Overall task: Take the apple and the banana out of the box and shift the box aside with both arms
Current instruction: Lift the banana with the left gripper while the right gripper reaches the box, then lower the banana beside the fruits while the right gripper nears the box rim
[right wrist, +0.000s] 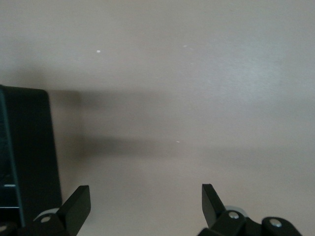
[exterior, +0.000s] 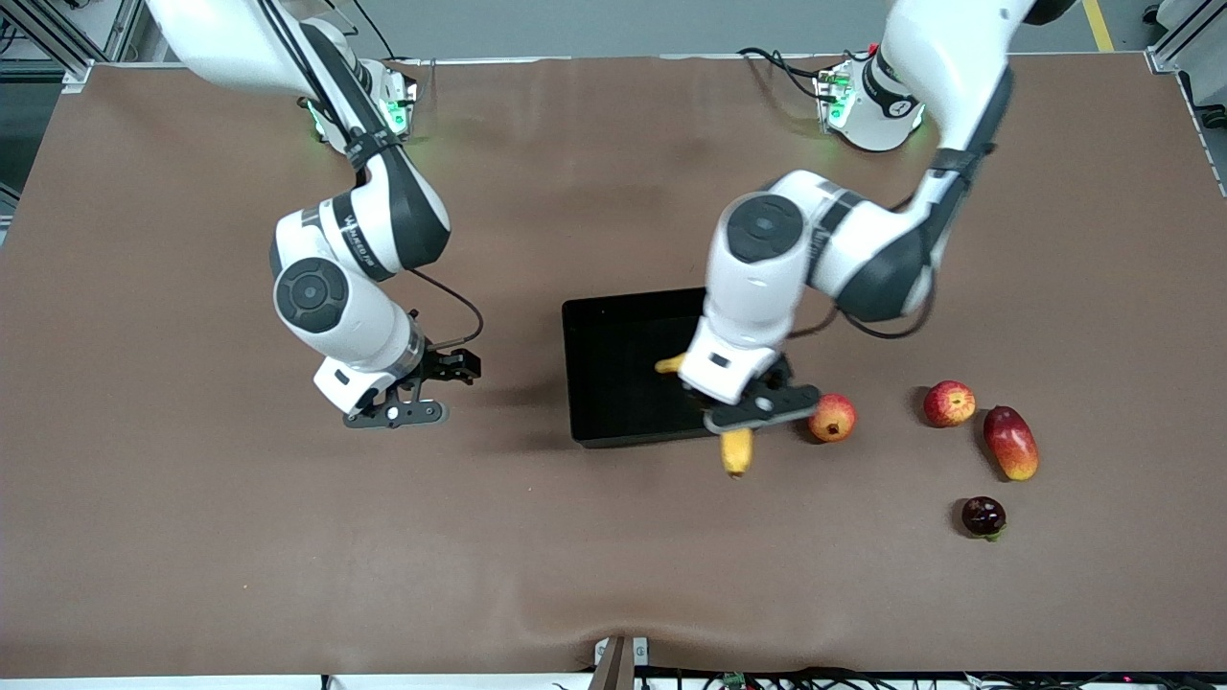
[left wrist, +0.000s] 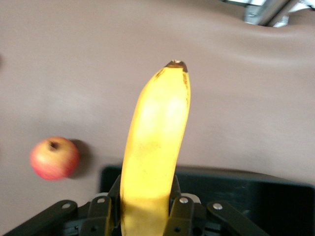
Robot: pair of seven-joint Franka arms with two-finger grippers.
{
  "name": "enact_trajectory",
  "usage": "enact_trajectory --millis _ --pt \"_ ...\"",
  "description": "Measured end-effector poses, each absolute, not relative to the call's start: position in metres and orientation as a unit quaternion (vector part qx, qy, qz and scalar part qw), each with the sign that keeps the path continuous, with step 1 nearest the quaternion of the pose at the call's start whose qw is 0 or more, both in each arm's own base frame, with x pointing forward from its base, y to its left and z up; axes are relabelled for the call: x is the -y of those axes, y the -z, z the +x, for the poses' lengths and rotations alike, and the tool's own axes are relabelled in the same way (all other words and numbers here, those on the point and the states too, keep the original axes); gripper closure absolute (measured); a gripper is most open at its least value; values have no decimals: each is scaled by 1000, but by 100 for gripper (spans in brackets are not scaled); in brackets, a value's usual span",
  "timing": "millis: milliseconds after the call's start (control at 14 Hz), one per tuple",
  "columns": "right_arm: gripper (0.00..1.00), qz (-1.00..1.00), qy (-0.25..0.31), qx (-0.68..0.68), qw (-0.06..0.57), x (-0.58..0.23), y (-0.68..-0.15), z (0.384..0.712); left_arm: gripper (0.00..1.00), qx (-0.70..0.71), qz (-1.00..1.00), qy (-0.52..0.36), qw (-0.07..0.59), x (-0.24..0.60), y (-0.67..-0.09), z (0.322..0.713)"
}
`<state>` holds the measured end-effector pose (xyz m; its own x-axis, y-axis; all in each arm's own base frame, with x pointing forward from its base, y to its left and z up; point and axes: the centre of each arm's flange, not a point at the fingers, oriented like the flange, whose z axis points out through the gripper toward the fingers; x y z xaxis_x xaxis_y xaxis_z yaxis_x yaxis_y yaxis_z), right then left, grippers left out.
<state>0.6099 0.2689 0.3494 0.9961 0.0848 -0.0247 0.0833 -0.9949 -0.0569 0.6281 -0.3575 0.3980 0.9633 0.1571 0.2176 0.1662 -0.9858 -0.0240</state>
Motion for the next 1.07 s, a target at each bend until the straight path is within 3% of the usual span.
enact_trajectory --millis 570,1068 --pt "0 -995 26 86 39 -307 -301 608 62 -36 -995 63 62 209 -358 684" --pt "0 -991 25 128 40 -358 -289 583 62 -116 -991 19 62 99 -292 697"
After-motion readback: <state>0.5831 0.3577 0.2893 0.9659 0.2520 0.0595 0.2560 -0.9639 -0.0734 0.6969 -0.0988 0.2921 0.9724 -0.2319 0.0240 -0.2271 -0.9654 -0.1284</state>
